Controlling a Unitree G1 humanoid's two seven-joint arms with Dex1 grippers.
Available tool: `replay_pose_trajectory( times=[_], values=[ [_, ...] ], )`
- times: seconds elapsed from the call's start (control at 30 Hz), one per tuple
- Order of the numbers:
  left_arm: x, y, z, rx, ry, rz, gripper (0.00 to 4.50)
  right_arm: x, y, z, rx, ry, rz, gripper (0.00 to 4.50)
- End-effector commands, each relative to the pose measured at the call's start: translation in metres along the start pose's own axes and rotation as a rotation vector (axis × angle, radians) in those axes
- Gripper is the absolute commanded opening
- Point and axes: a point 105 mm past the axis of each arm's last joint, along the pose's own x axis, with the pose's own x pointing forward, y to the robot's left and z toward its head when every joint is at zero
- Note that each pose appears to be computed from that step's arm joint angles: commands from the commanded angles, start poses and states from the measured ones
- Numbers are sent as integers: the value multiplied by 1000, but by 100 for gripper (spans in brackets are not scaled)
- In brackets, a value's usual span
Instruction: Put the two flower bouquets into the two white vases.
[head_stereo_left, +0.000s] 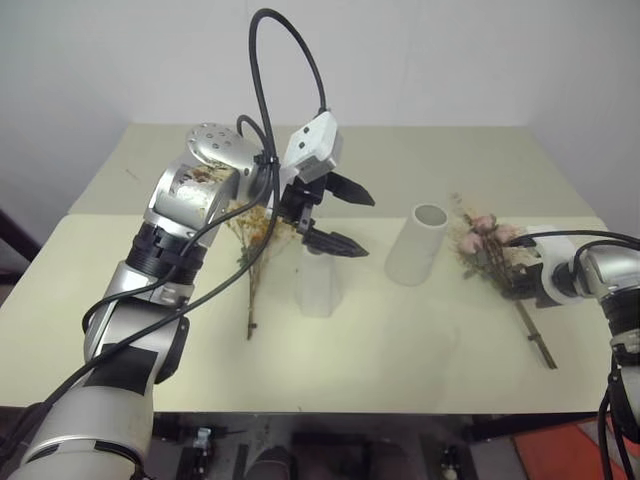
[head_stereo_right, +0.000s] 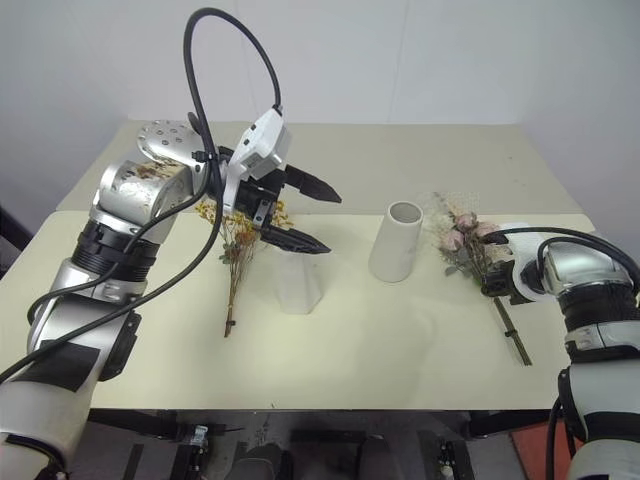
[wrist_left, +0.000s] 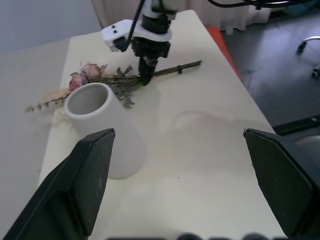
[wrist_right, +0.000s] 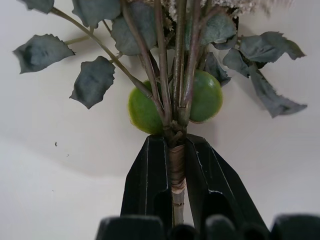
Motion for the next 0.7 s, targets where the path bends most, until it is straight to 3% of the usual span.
replay_pose_trajectory(
  times=[0.03,0.17,0.27,0.43,0.57,0.7],
  values=[
    [-10,14,8,-17,-19,108,450,-15,-16,18,35,-94,-89,23],
    [-10,17,-3,-68,-9,128,450,-43,-29,53,98,-359,-172,23],
    [-9,20,-10,-79,-11,160,450,-68,-19,72,56,-601,-155,23],
    [-8,21,-13,-94,-63,188,450,-115,-3,91,-28,-1018,-288,23],
    [-8,21,-13,-107,-83,196,450,-137,15,96,-38,-1180,-245,23],
    [-9,20,-13,-111,-76,198,450,-170,33,105,83,-1398,-73,23]
  ],
)
